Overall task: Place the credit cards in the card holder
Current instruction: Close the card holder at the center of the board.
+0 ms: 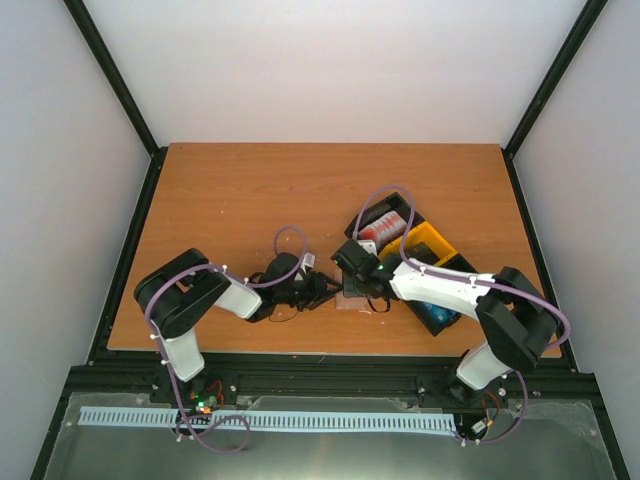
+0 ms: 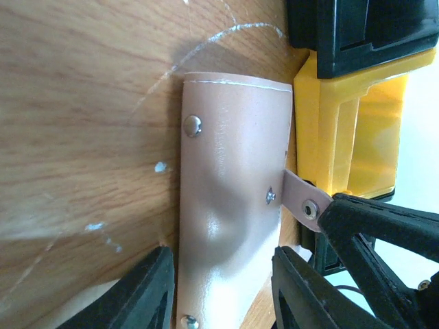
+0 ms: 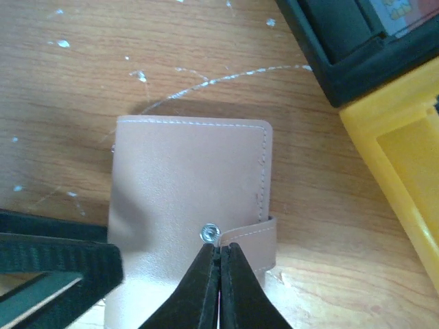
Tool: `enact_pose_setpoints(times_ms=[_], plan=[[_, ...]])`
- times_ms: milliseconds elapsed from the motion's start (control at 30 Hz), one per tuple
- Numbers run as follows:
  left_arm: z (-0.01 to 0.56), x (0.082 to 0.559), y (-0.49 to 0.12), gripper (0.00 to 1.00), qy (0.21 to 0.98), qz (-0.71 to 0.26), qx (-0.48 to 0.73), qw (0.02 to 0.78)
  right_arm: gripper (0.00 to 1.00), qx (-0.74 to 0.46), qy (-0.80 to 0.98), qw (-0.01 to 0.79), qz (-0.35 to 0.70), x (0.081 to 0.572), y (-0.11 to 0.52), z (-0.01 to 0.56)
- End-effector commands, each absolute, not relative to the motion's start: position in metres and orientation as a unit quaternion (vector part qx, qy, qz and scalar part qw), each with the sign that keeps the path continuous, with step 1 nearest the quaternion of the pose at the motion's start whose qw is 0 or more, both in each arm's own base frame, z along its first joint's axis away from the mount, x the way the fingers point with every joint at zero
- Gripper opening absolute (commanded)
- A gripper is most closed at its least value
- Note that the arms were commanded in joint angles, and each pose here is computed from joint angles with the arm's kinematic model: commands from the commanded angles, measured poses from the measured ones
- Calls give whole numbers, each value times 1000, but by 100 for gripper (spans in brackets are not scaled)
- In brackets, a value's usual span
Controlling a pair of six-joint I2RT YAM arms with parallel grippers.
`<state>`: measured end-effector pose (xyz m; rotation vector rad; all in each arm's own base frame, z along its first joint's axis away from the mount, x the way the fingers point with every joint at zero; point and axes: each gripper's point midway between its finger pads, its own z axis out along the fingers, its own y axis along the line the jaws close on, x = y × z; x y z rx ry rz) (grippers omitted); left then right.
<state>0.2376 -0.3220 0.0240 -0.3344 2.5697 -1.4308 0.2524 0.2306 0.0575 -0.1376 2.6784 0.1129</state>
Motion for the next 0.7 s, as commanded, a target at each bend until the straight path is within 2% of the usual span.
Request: enact_pose_setpoints(times_ms=[0,433,667], plan=[[-60,187,-277,42,931,-334,-146,-6,3,-47,962,245,110,263,248,67],[-70,189,-270,34,942,-299,-152,-7,3,-50,972,214,88,264,241,52],[-76,188,-262,32,947,-280,-161,-4,3,-51,975,205,70,265,238,45]])
